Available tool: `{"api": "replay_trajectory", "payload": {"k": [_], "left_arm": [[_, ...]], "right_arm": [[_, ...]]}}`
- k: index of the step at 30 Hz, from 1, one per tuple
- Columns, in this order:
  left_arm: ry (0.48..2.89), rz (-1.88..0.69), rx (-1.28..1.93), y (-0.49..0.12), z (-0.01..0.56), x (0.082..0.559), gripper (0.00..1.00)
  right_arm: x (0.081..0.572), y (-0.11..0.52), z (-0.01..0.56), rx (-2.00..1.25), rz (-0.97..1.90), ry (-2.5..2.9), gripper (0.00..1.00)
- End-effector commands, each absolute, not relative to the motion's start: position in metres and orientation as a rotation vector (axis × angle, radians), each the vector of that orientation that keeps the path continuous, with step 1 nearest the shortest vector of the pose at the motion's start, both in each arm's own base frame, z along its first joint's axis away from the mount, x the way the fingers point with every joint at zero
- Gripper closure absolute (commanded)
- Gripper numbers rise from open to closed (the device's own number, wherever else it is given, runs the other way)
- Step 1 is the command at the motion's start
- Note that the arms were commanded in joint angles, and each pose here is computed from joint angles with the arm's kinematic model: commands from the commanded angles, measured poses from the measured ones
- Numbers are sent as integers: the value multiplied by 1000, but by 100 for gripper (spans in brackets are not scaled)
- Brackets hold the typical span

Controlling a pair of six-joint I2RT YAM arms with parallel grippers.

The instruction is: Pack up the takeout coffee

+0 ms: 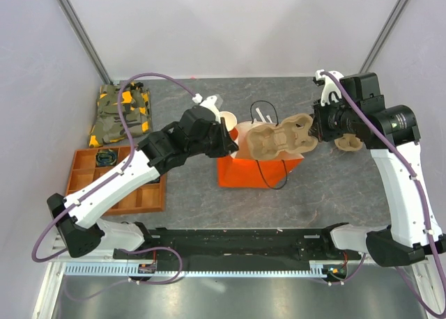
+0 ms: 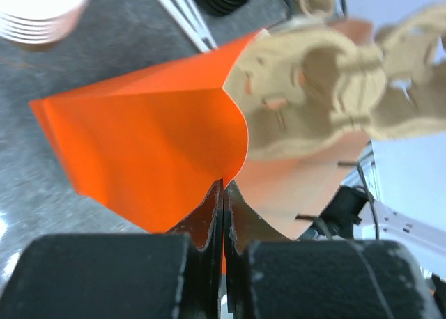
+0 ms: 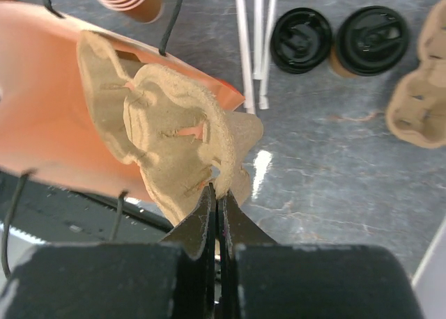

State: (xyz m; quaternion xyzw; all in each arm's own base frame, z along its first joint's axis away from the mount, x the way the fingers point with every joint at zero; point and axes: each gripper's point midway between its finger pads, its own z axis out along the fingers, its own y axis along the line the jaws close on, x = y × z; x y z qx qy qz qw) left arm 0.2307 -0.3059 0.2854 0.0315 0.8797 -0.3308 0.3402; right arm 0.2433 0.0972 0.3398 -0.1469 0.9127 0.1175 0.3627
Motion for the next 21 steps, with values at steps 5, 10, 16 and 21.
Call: {"api": "replay_trajectory", "payload": {"k": [5, 10, 16, 21], "left_arm": [[2250, -928, 89, -340, 278, 235, 98], [2242, -934, 61, -345, 275, 236, 98], [2257, -885, 33, -333, 257, 233, 98], [2240, -836, 74, -321, 249, 229, 98]], "right_arm": [[263, 79, 340, -342, 122, 2358, 100], [261, 103, 349, -474, 172, 2307, 100], [248, 114, 321, -586, 127, 2354, 100], [238, 115, 328, -684, 114, 2331, 100]]}}
